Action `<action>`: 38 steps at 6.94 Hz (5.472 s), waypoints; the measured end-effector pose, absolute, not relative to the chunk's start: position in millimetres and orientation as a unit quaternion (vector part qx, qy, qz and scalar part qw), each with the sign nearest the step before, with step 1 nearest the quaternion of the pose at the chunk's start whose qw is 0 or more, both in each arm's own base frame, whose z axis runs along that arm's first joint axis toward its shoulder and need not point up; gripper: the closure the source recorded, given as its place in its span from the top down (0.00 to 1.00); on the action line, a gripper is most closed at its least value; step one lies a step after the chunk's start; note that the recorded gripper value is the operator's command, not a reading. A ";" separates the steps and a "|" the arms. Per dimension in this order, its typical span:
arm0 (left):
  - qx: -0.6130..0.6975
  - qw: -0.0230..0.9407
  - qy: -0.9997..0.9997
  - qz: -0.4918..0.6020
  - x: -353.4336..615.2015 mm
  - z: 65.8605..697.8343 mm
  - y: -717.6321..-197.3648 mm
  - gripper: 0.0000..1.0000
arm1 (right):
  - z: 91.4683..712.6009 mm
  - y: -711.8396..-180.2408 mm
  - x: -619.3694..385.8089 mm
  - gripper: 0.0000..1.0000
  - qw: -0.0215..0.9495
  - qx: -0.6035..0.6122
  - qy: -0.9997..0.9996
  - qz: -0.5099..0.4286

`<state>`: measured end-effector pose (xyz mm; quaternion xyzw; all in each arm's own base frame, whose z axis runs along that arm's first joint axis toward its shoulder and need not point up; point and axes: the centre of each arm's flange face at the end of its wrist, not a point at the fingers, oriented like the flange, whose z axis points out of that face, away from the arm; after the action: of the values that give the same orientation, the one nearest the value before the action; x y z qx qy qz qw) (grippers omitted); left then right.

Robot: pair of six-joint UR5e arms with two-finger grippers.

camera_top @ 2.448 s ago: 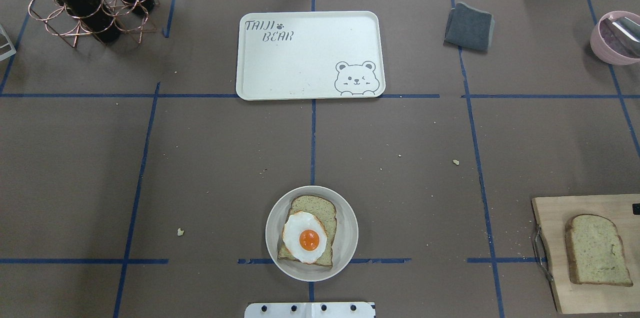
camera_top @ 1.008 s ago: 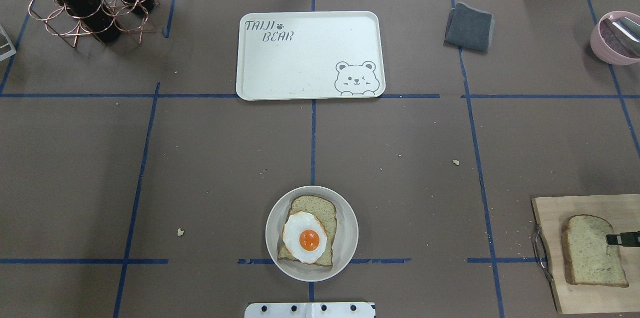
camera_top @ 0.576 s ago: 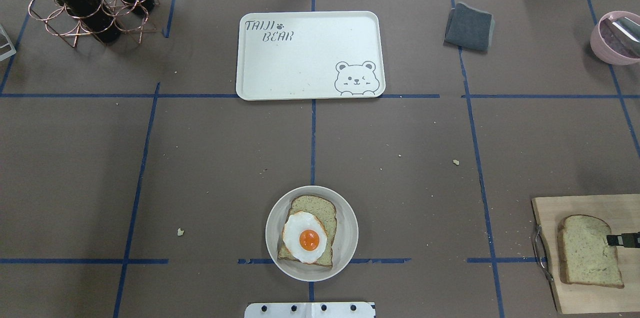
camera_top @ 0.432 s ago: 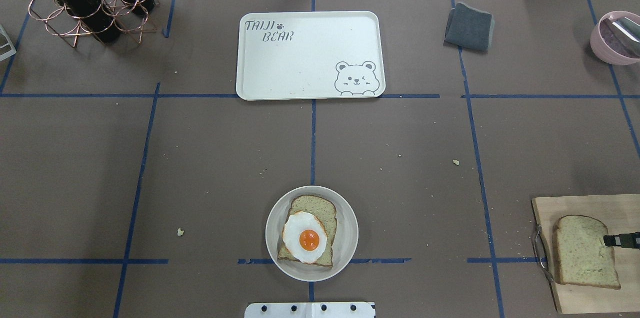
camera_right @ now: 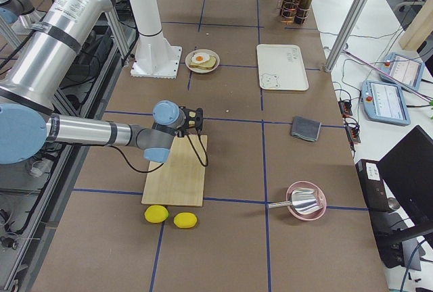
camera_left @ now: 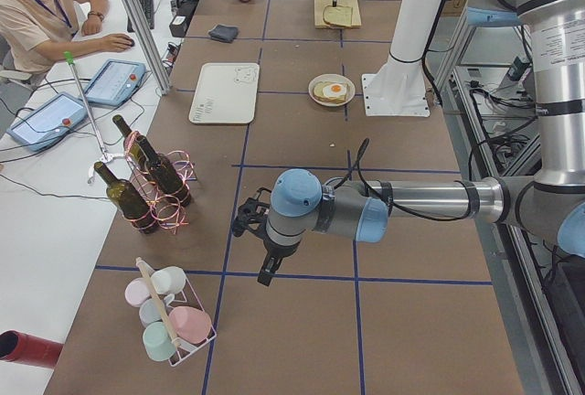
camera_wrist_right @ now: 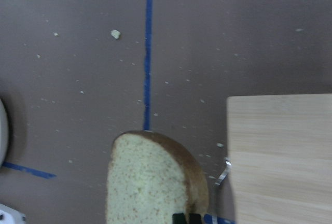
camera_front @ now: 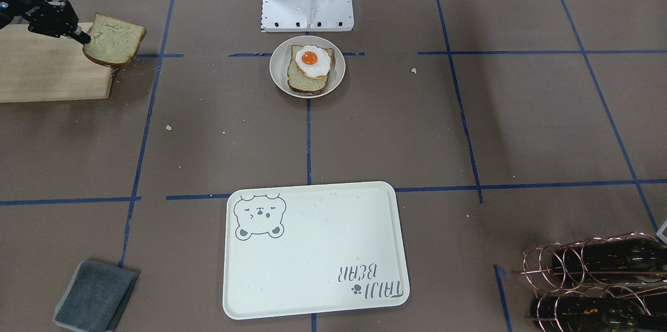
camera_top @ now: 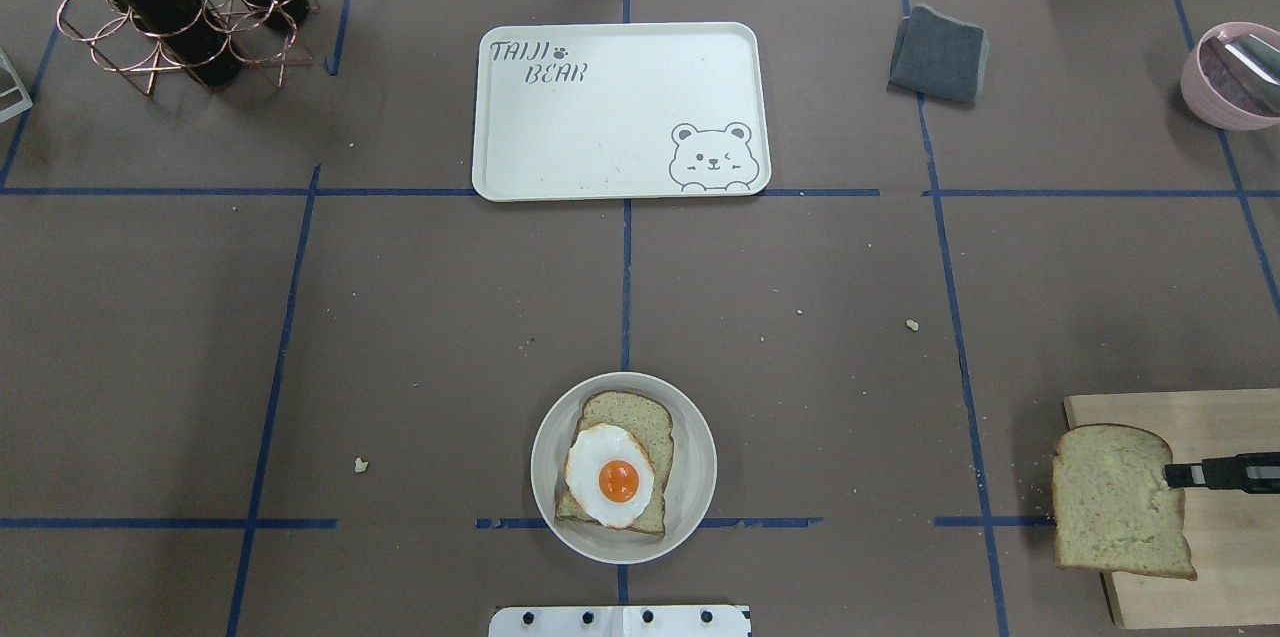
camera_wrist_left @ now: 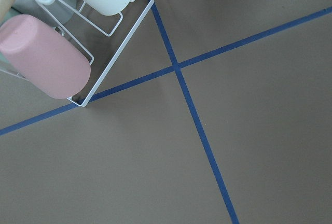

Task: Make sandwich and place on tray
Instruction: 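Carry the bread slice with the right gripper onto the egg on the plate, then open the right gripper and withdraw it away from the plate, then move the left gripper to the plate edge and grasp the plate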

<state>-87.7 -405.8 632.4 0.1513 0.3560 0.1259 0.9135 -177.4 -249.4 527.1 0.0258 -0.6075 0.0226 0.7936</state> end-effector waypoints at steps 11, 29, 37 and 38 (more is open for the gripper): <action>0.125 0.917 0.360 0.115 -87.4 659.8 -399.2 1.00 | 258.9 -291.6 -501.4 0.00 0.767 -0.029 -0.635 0.089; 0.291 0.773 0.537 0.172 165.6 420.3 -439.1 1.00 | 552.8 -430.6 -40.7 1.00 0.931 0.075 -0.353 -0.054; 0.087 0.818 0.567 -0.053 511.5 283.7 -305.0 0.46 | 630.4 -362.0 36.6 1.00 0.946 0.017 -0.323 -0.020; 0.082 0.819 0.566 -0.050 520.4 284.0 -298.7 0.46 | 633.1 -361.7 36.7 1.00 0.946 0.016 -0.322 -0.019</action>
<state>520.4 -298.7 284.0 0.0824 0.5655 -0.0499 0.8191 36.7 -361.7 633.1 0.0157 -0.3225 -0.0192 0.9463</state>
